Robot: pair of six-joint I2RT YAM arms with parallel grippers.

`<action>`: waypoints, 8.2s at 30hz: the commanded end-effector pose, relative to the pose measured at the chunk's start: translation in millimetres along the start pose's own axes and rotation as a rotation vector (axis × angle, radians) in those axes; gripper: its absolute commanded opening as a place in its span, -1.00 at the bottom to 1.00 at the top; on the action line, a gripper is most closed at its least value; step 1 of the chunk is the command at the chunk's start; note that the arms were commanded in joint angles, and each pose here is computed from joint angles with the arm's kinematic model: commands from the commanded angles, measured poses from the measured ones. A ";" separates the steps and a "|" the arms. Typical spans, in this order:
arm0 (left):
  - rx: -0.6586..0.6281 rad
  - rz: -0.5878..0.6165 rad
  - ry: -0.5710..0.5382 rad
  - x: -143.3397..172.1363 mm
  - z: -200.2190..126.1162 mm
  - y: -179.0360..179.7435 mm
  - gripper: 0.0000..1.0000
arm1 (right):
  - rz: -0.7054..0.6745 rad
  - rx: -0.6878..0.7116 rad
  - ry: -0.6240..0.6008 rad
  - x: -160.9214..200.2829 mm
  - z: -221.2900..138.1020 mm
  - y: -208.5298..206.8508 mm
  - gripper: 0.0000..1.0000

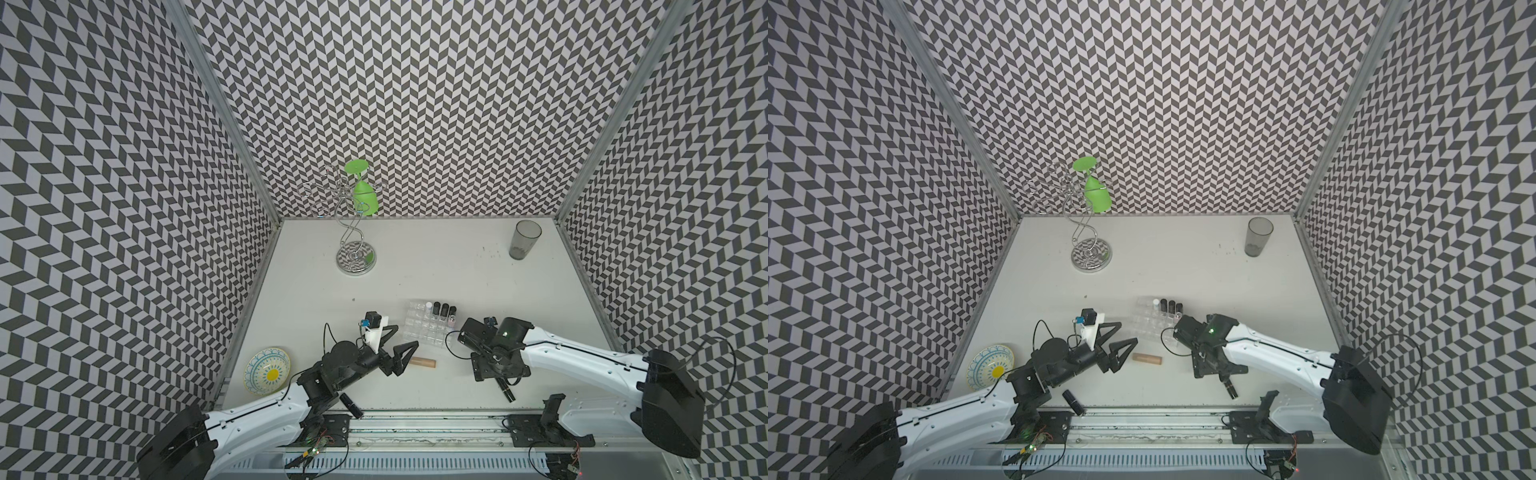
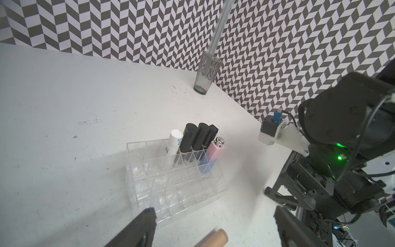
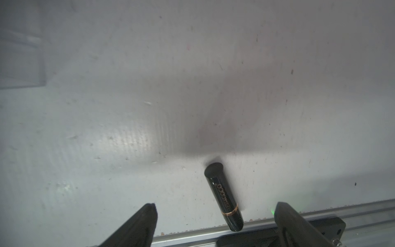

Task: Arrange the lipsticks in the organizer
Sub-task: Pick up the lipstick at the center of the board, then place the lipstick in the storage box, then pick up the lipstick at the center of the board.

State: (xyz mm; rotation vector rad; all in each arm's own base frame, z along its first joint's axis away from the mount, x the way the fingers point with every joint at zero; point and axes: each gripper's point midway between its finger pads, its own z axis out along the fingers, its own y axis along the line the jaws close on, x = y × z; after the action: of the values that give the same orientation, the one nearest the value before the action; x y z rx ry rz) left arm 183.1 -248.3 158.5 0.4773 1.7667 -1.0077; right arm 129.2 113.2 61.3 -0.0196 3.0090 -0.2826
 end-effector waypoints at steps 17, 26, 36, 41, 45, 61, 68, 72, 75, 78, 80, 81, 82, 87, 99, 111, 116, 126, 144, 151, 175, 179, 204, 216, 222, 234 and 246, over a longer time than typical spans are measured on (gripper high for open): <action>-0.001 0.011 -0.039 -6.4 -6.1 1.0 0.78 | -0.073 0.014 0.139 19.1 36.4 5.9 0.34; -0.006 0.007 -0.062 -9.6 -12.0 2.1 0.75 | -0.120 0.049 0.183 19.3 42.8 4.2 0.05; -0.001 0.004 -0.076 -11.8 -14.4 1.2 0.73 | -0.133 0.070 0.163 11.9 44.8 5.4 -0.27; -0.022 0.000 -0.074 -9.9 -13.5 5.6 0.73 | -0.135 0.000 0.084 -5.5 44.7 24.9 -0.57; -0.031 -0.001 -0.070 -10.2 -10.9 6.9 0.73 | -0.130 -0.066 0.006 -18.9 41.9 37.1 -0.75; -0.047 -0.020 -0.063 -9.9 6.0 10.5 0.70 | -0.162 -0.620 -0.720 -47.0 -125.2 133.6 -0.96; -0.142 -0.037 -0.075 -10.0 12.4 33.0 0.61 | -0.082 -0.670 -1.011 -78.0 -149.3 145.8 -0.98; -0.121 -0.052 -0.088 -12.4 13.8 39.6 0.54 | -0.026 -0.607 -1.157 -96.8 -165.1 140.0 -1.00; -0.107 -0.045 -0.097 -16.6 16.3 37.1 0.59 | -0.019 -0.540 -1.213 -108.2 -167.4 142.4 -1.00; -0.142 -0.027 -0.095 -16.9 20.1 44.2 0.62 | -0.037 -0.440 -1.214 -116.8 -154.9 146.9 -1.00; -0.156 -0.027 -0.093 -15.4 21.9 49.4 0.67 | -0.042 -0.399 -1.204 -125.8 -146.4 149.1 -1.00; -0.151 -0.031 -0.087 -14.1 23.7 50.0 0.68 | -0.044 -0.384 -1.195 -130.0 -141.9 149.6 -1.00; -0.137 -0.033 -0.084 -13.3 25.5 48.5 0.68 | -0.042 -0.378 -1.191 -132.8 -139.6 149.5 -1.00; -0.087 -0.032 -0.082 -14.4 30.7 40.7 0.67 | -0.018 -0.377 -1.184 -144.2 -133.1 140.4 -1.00; -0.051 -0.044 -0.074 -12.9 32.8 35.5 0.66 | -0.041 -0.349 -1.146 -156.1 -108.0 138.4 -1.00; -0.054 -0.054 -0.051 -3.3 37.0 38.4 0.65 | -0.060 -0.292 -1.110 -155.5 -84.9 139.3 -1.00; -0.050 -0.058 -0.044 -1.9 39.3 38.3 0.63 | -0.073 -0.250 -1.104 -154.7 -76.8 133.1 -1.00; -0.041 -0.058 -0.048 -2.3 39.3 36.1 0.62 | -0.099 -0.213 -1.126 -156.0 -68.3 134.4 -1.00; -0.046 -0.056 -0.038 0.6 44.9 37.2 0.61 | -0.081 -0.212 -1.159 -152.7 -56.3 133.7 -0.62; -0.053 -0.055 -0.030 2.7 45.5 38.4 0.63 | -0.094 -0.239 -1.174 -148.7 -68.3 137.1 -0.15; -0.091 -0.084 0.166 82.2 -2.0 19.8 0.47 | -0.260 -1.017 -0.830 -32.7 -111.3 139.6 0.06; -0.094 -0.063 0.190 85.1 3.4 20.0 0.44 | -0.276 -0.982 -0.752 -18.0 -67.2 136.8 0.19; 0.009 -0.057 0.263 112.0 22.6 7.1 0.11 | -0.384 -0.908 -0.721 -16.8 -11.5 165.4 0.13; 0.043 -0.097 0.295 120.6 9.6 -5.5 -0.26 | -0.439 -0.896 -0.692 -12.5 5.4 172.0 0.12; -0.045 -0.009 0.291 112.5 12.8 1.4 -0.14 | -0.382 -0.958 -0.719 -10.6 -2.5 156.1 0.16; -0.037 0.129 0.322 103.7 35.2 -6.5 0.10 | -0.236 -0.990 -0.814 -22.3 -27.4 123.4 0.17; -0.018 0.188 0.535 146.5 61.4 -11.3 0.21 | 0.026 -1.105 -0.977 -32.4 -49.8 77.2 0.15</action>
State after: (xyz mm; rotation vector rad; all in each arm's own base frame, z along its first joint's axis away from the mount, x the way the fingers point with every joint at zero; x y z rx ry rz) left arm 154.6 -321.7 32.3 0.8943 2.1060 -0.8013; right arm 151.7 216.2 181.5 -0.1907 1.6776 1.1959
